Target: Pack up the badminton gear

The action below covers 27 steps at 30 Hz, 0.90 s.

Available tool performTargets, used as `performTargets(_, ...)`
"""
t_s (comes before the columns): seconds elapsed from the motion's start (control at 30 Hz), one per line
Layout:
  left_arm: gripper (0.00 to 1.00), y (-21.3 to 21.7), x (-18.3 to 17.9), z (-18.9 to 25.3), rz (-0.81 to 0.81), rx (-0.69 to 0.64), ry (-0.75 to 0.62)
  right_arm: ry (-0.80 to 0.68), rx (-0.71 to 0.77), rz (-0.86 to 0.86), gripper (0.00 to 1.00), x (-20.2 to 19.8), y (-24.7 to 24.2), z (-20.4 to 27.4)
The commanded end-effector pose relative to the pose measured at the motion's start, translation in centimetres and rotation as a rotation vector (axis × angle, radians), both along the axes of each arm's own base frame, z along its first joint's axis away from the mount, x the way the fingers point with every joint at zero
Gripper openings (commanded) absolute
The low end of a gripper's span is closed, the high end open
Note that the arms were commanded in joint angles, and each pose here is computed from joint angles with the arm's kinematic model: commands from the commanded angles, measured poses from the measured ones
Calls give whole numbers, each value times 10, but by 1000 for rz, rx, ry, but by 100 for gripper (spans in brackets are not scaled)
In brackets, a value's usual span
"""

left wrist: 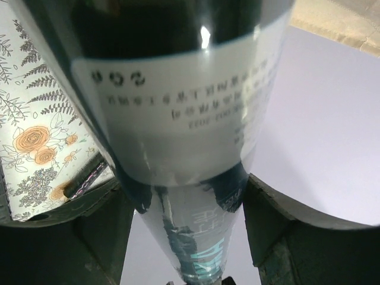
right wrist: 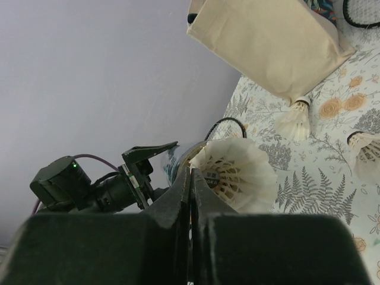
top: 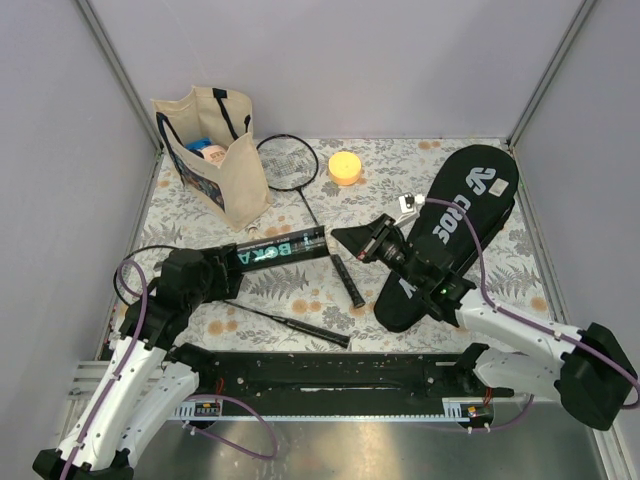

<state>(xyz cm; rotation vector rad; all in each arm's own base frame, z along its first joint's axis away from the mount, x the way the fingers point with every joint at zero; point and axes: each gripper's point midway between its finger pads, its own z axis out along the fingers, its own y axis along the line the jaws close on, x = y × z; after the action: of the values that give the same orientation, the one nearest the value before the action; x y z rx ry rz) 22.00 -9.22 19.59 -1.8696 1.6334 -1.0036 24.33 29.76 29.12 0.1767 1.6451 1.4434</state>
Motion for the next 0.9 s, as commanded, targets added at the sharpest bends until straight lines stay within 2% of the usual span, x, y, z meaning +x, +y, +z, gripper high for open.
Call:
performTargets(0.0,39,-9,12,32,24,-128,-91,-18,80,25,0,0,20,17)
performTargets(0.4,38,-8,15,34,29,-122,-112,48,119,145,0,-15,58,6)
performTargets(0.47,38,-5,14,32,39,-110,-112,48,113,139,6,-16,55,5)
performTargets(0.67,38,7,13,22,88,-69,-110,1,29,65,36,-17,34,14)
performTargets(0.87,38,21,11,19,131,-7,-118,1,-25,20,52,-24,12,11)
